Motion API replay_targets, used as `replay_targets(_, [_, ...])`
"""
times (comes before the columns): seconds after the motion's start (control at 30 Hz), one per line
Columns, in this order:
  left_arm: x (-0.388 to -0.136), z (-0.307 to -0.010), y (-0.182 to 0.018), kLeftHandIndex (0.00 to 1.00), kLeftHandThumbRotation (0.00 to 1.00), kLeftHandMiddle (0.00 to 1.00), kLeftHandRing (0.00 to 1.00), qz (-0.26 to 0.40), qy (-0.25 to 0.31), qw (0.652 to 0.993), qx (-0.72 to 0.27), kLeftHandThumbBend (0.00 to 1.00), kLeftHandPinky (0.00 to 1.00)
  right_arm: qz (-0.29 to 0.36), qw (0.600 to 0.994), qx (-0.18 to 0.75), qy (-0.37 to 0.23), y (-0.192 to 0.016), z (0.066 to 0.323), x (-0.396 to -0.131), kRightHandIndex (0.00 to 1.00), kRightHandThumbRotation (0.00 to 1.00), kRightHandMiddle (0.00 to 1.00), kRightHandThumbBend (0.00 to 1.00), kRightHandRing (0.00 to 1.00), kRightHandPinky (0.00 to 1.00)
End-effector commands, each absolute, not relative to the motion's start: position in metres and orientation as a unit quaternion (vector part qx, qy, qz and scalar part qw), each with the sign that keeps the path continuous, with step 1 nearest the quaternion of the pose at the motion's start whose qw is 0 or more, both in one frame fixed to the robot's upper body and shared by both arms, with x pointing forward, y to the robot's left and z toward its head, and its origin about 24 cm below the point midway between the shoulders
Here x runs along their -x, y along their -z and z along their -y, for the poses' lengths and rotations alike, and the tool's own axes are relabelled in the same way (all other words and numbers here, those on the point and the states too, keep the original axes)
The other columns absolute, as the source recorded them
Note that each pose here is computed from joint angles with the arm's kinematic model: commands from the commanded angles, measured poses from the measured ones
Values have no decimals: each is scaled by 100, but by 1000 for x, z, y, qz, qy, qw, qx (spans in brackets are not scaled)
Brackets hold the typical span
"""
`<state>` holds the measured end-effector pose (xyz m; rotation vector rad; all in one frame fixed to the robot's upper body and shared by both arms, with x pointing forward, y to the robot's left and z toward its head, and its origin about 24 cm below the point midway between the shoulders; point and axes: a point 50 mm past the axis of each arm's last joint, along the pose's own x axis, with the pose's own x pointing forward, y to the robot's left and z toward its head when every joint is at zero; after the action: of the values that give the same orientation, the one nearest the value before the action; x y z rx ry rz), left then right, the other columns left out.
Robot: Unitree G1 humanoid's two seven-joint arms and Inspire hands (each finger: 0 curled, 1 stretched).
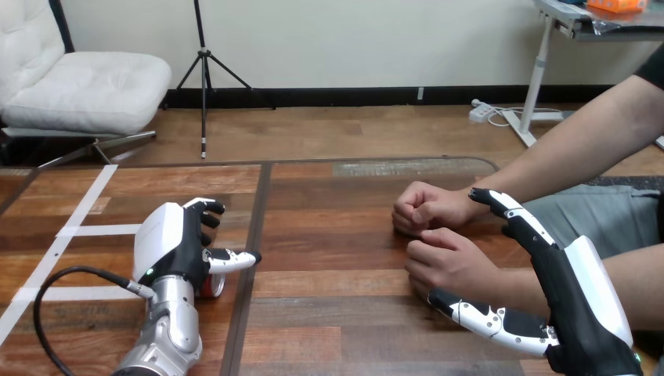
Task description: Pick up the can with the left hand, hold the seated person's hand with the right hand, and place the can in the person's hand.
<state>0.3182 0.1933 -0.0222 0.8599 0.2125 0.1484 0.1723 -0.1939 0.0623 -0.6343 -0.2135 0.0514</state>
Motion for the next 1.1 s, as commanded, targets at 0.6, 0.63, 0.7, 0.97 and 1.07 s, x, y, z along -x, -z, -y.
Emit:
replay_targets(0.6, [-330, -197, -1, 72, 23, 71, 68, -49, -97, 934, -340, 88, 60, 155, 937, 313, -31, -77, 188, -183, 87, 29, 92, 76, 91, 87])
replay_targets(0.63, [-330, -197, -1, 72, 23, 71, 68, -49, -97, 935, -339, 89, 60, 156, 936, 313, -32, -77, 188, -183, 87, 29, 92, 76, 91, 87])
replay_targets(0.7, [-331, -197, -2, 72, 24, 71, 69, -50, -97, 935, -337, 88, 61, 157, 936, 312, -33, -77, 188, -183, 87, 29, 92, 76, 91, 87])
replay_targets(0.97, [-331, -198, -3, 72, 23, 72, 69, -47, -101, 937, -331, 88, 62, 158, 936, 313, -35, -77, 188, -184, 87, 29, 92, 76, 91, 89])
replay_targets(1.07, [-331, -199, -3, 72, 22, 72, 69, -47, -102, 937, -330, 88, 62, 159, 935, 315, -34, -77, 188, -184, 87, 29, 92, 76, 91, 89])
